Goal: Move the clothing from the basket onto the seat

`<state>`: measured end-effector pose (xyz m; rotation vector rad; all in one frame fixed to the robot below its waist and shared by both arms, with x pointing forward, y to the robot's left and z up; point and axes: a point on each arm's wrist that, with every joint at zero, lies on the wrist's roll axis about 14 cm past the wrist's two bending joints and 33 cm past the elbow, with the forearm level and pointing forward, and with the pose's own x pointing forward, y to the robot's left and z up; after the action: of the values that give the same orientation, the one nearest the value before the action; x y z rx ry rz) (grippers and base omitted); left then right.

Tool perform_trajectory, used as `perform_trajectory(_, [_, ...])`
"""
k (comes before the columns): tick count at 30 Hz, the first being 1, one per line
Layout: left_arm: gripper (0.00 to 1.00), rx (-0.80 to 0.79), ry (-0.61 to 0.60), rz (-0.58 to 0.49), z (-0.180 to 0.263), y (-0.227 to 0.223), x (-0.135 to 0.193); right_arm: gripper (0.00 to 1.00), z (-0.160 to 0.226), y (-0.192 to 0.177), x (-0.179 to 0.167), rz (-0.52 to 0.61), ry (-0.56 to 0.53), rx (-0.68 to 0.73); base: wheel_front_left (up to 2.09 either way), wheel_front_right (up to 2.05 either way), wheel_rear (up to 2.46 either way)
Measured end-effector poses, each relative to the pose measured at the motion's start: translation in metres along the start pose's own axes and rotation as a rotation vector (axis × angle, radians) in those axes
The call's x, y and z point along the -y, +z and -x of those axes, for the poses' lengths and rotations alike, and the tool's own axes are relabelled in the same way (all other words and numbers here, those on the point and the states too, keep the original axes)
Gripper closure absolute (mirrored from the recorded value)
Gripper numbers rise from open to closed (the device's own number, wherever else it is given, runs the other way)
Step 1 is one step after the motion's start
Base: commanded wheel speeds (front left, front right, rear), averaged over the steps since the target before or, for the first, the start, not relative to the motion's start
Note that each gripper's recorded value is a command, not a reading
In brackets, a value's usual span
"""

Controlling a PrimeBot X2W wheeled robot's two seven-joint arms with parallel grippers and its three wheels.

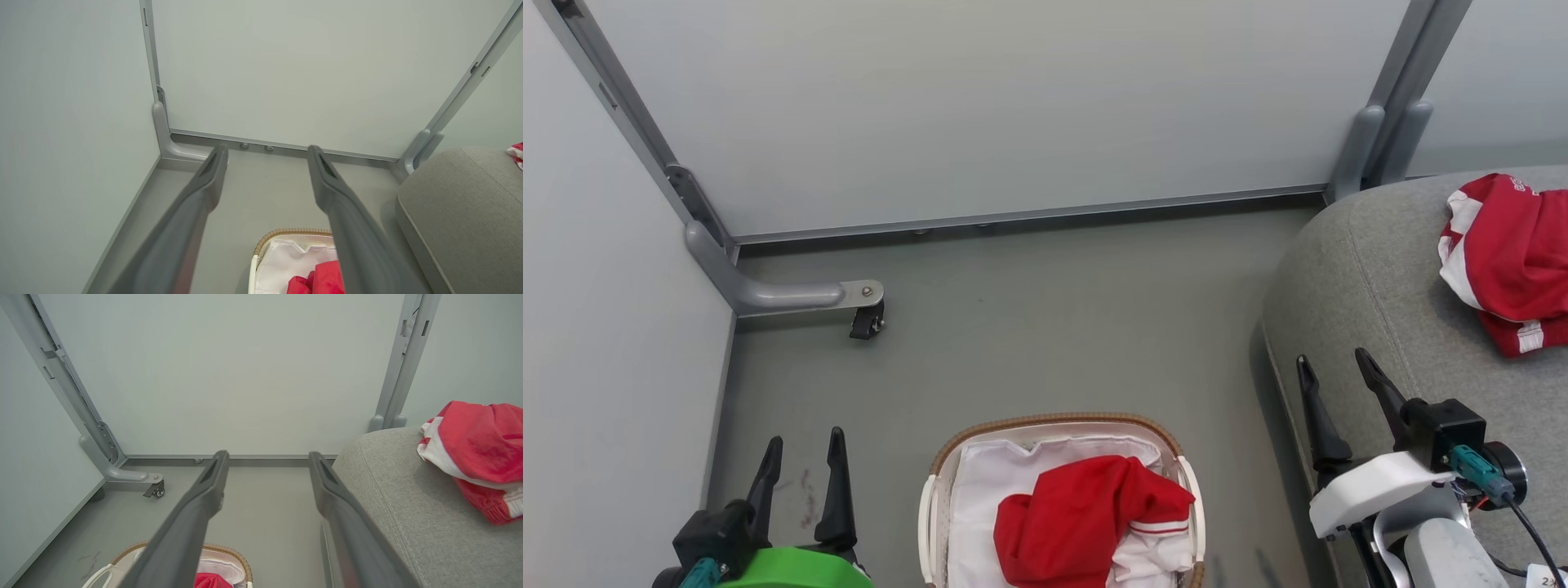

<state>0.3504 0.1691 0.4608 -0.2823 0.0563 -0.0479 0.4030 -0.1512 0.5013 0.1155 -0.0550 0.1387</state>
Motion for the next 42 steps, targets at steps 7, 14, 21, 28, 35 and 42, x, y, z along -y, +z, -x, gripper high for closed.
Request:
perform_trajectory(7, [0.00, -0.008, -0.004, 0.000, 0.000, -0.002, 0.001, 0.00, -0.001, -0.002, 0.000, -0.004, 0.001, -0.006, 0.00, 0.00, 0.00])
perform_trajectory(14, [0.00, -0.018, -0.006, 0.001, -0.002, -0.006, 0.002, 0.00, -0.002, -0.005, 0.000, -0.006, -0.001, -0.011, 0.00, 0.00, 0.00])
perform_trajectory(21, [0.00, -0.050, -0.076, -0.027, -0.023, -0.015, 0.022, 0.00, -0.016, -0.006, 0.002, 0.010, 0.003, -0.008, 0.00, 0.00, 0.00])
perform_trajectory(28, [0.00, -0.120, -0.220, -0.070, -0.063, -0.038, 0.062, 0.00, -0.040, -0.010, 0.012, 0.039, -0.009, -0.006, 0.00, 0.00, 0.00])
perform_trajectory(35, [0.00, -0.264, -0.364, -0.104, -0.092, -0.090, 0.099, 0.00, -0.064, -0.028, 0.021, 0.060, -0.017, -0.029, 0.00, 0.00, 0.00])
perform_trajectory(42, [0.00, -0.466, -0.487, -0.144, -0.094, -0.165, 0.119, 0.00, -0.084, -0.049, 0.034, 0.060, -0.032, -0.050, 0.00, 0.00, 0.00])
